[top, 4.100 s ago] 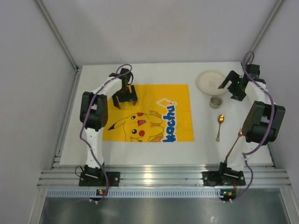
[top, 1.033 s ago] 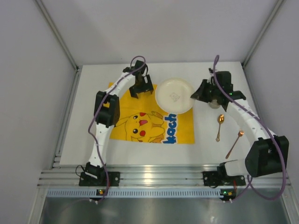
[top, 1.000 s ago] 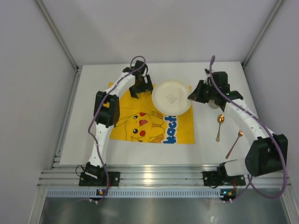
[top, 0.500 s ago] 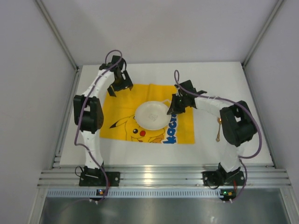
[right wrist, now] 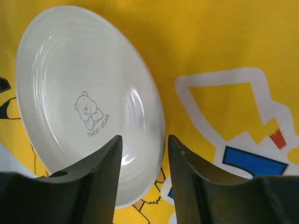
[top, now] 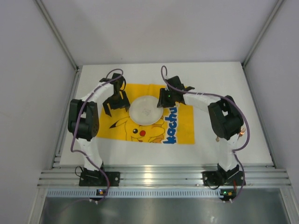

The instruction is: Set the dinner table for one person

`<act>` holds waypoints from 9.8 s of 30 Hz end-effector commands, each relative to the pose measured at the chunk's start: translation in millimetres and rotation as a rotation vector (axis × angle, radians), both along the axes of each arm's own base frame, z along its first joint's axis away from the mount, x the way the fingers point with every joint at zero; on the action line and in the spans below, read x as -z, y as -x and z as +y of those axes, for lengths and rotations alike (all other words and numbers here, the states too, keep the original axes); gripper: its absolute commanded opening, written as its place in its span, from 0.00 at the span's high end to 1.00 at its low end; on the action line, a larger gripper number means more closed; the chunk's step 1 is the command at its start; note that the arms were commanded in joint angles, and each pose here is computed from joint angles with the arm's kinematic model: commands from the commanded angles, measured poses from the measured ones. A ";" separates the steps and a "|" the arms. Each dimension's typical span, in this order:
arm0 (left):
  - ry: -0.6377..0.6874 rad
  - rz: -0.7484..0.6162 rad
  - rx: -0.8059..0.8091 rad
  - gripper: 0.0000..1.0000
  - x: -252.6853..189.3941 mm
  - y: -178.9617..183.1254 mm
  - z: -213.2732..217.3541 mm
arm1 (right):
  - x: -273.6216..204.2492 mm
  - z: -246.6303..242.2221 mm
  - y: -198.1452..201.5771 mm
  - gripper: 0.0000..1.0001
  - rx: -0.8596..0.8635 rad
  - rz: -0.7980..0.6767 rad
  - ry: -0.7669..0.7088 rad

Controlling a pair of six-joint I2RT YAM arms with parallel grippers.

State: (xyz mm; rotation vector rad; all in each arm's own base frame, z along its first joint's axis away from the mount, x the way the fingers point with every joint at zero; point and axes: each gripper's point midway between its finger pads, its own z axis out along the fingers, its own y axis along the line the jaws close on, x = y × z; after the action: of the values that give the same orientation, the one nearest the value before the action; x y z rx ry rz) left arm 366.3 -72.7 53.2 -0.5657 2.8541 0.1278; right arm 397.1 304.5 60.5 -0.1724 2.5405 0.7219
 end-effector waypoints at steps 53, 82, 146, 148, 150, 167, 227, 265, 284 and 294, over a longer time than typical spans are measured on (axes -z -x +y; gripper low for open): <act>0.098 -0.207 0.111 0.02 -86.5 37.0 -32.4 | 25.6 -375.2 -39.7 0.96 0.755 0.163 0.152; 0.054 -0.238 0.102 0.02 -100.8 45.5 -20.1 | -19.3 -127.6 -102.8 1.00 0.297 0.030 0.208; -0.028 -0.924 -0.083 0.05 -158.8 37.6 34.1 | 40.4 -346.4 92.9 0.58 0.843 0.214 0.305; -0.026 -0.925 -0.085 0.05 -158.9 37.5 34.0 | 44.7 -346.1 92.0 0.63 0.836 0.228 0.307; -0.030 -0.922 -0.088 0.05 -158.1 38.9 35.5 | 50.4 -345.7 93.9 0.66 0.828 0.241 0.313; 0.044 -0.912 -0.077 0.06 -150.0 29.4 20.1 | -19.7 -324.9 72.4 1.00 0.770 0.026 0.234; 0.078 -0.870 -0.015 0.05 -142.6 27.4 7.8 | -55.0 -245.3 33.2 1.00 0.482 -0.035 0.327; 0.072 -0.888 0.014 0.05 -151.7 33.3 9.9 | -43.8 -106.7 39.6 0.29 0.210 -0.005 0.117; 0.308 -0.778 0.095 0.07 -118.0 19.4 -45.3 | -20.1 -427.8 154.9 0.29 1.158 0.275 0.665; 0.346 -0.713 0.182 0.04 -114.9 16.4 -75.2 | 27.0 -427.7 196.7 0.33 1.222 0.418 0.584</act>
State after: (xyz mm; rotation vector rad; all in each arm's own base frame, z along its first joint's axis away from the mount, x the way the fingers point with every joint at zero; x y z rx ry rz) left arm 338.0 -134.5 143.4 -0.3575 2.2632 -0.4456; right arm 201.6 -128.9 40.4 1.2945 2.4975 -0.5577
